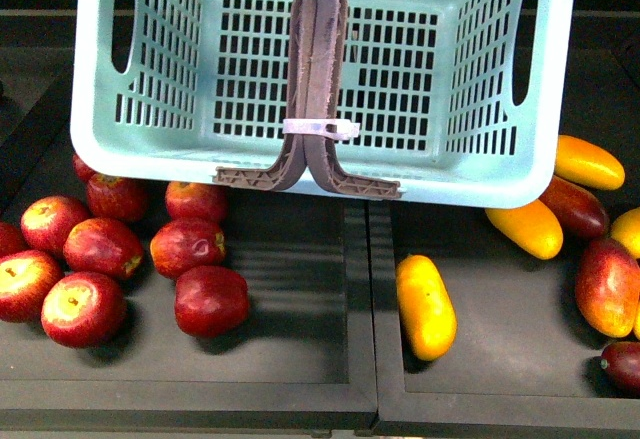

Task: Pick mango and avocado into basket

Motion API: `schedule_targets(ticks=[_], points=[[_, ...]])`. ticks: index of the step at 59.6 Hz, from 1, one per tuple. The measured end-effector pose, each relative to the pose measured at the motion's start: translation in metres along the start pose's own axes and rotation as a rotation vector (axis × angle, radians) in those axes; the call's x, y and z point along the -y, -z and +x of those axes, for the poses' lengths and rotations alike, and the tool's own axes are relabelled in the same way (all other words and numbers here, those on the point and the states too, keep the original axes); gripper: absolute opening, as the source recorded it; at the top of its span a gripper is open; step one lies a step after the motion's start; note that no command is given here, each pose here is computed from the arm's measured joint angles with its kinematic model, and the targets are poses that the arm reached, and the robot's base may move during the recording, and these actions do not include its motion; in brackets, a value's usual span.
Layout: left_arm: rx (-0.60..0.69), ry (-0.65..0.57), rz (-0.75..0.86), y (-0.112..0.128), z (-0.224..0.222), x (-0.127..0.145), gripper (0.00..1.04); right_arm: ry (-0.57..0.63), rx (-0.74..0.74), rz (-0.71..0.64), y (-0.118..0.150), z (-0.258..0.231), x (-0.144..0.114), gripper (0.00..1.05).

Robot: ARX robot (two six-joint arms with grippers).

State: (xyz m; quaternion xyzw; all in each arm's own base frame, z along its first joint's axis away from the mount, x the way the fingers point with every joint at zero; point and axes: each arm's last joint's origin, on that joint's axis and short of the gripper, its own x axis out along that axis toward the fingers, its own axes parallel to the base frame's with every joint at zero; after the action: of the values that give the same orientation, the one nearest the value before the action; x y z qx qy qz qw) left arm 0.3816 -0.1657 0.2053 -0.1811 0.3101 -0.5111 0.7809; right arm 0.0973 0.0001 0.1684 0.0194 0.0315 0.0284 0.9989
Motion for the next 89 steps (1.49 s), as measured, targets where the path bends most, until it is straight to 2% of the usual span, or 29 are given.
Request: schedule_targets(ticks=[3, 7, 11, 18, 23, 29, 33, 38, 47, 54, 68, 73, 80, 89], points=[[-0.001, -0.002, 0.013, -0.001, 0.001, 0.000, 0.15, -0.055, -0.199, 0.086, -0.001, 0.002, 0.004, 0.96], [-0.003, 0.001, 0.020, -0.001, 0.003, 0.002, 0.15, -0.052, -0.351, 0.178, -0.005, 0.010, 0.017, 0.96], [-0.003, -0.003, 0.025, -0.001, 0.004, 0.003, 0.15, 0.010, -0.379, 0.187, -0.017, 0.027, 0.043, 0.96], [0.003, -0.015, 0.021, -0.001, 0.001, 0.000, 0.15, 0.186, -0.409, 0.052, -0.030, 0.072, 0.096, 0.96], [0.004, -0.018, 0.022, -0.002, 0.000, -0.001, 0.15, 0.247, -0.495, 0.026, -0.018, 0.107, 0.122, 0.96], [0.003, -0.017, 0.023, -0.001, 0.001, 0.000, 0.15, 0.237, -0.654, 0.040, 0.020, 0.147, 0.135, 0.96], [0.003, -0.016, 0.023, -0.001, 0.001, 0.000, 0.15, 0.174, -0.740, 0.045, 0.045, 0.163, 0.129, 0.96], [0.000, -0.011, 0.024, -0.001, 0.002, 0.001, 0.15, 0.014, -0.836, 0.011, 0.084, 0.187, 0.106, 0.96], [-0.004, -0.002, 0.025, -0.001, 0.003, 0.002, 0.15, -0.158, -0.882, -0.122, 0.120, 0.220, 0.071, 0.96], [-0.001, -0.009, 0.025, -0.001, 0.002, 0.001, 0.15, -0.239, -0.895, -0.198, 0.144, 0.243, 0.053, 0.96], [0.001, -0.015, 0.026, -0.001, 0.002, 0.001, 0.15, -0.279, -0.884, -0.390, 0.181, 0.286, 0.024, 0.96], [0.000, -0.010, 0.026, -0.001, 0.002, 0.001, 0.15, -0.287, -0.856, -0.427, 0.183, 0.297, 0.017, 0.96], [-0.002, -0.007, 0.028, -0.001, 0.003, 0.001, 0.15, -0.271, -0.811, -0.546, 0.189, 0.317, 0.008, 0.96], [-0.001, -0.011, 0.028, -0.001, 0.002, 0.001, 0.15, -0.252, -0.771, -0.628, 0.189, 0.331, 0.009, 0.96]])
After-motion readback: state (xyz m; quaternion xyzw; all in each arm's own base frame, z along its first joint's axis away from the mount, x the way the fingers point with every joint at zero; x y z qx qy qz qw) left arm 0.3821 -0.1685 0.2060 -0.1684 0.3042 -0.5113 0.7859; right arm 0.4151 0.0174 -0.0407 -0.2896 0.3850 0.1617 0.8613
